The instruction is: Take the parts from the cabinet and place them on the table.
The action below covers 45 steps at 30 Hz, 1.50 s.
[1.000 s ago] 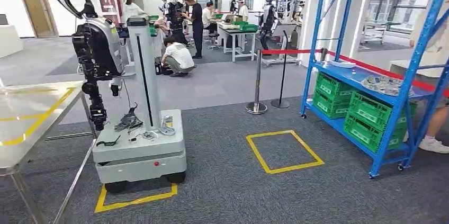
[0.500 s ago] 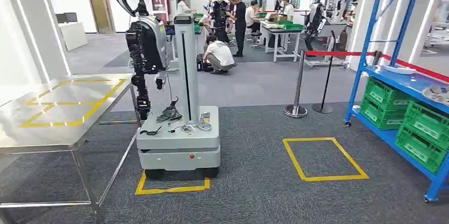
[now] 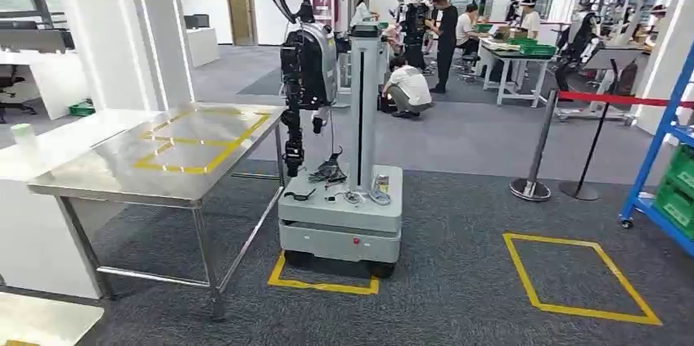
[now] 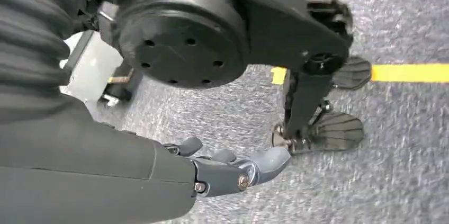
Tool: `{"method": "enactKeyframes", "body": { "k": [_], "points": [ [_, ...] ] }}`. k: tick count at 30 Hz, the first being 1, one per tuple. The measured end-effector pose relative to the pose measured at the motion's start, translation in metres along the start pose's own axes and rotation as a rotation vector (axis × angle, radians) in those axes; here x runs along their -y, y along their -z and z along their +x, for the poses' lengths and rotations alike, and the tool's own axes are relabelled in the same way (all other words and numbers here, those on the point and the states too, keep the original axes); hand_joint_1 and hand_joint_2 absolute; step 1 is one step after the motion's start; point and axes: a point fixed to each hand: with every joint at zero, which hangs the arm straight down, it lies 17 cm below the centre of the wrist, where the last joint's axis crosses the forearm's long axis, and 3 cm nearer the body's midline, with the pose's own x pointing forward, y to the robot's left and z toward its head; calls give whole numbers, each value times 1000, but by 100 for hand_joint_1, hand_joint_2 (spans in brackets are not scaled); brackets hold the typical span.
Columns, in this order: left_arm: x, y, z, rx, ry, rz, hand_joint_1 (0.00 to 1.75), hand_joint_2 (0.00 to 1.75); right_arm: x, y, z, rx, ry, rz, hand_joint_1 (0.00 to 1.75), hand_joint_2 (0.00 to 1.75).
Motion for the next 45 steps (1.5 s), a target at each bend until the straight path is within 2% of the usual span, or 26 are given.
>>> {"method": "enactKeyframes", "body": {
  "k": [21, 45],
  "points": [
    [14, 9, -11, -13, -42, 0, 175, 175, -4, 0, 16, 56, 46, 8, 0, 175],
    [22, -1, -21, -54, -61, -1, 175, 175, -4, 1, 4, 26, 34, 5, 0, 175]
  ]
}}
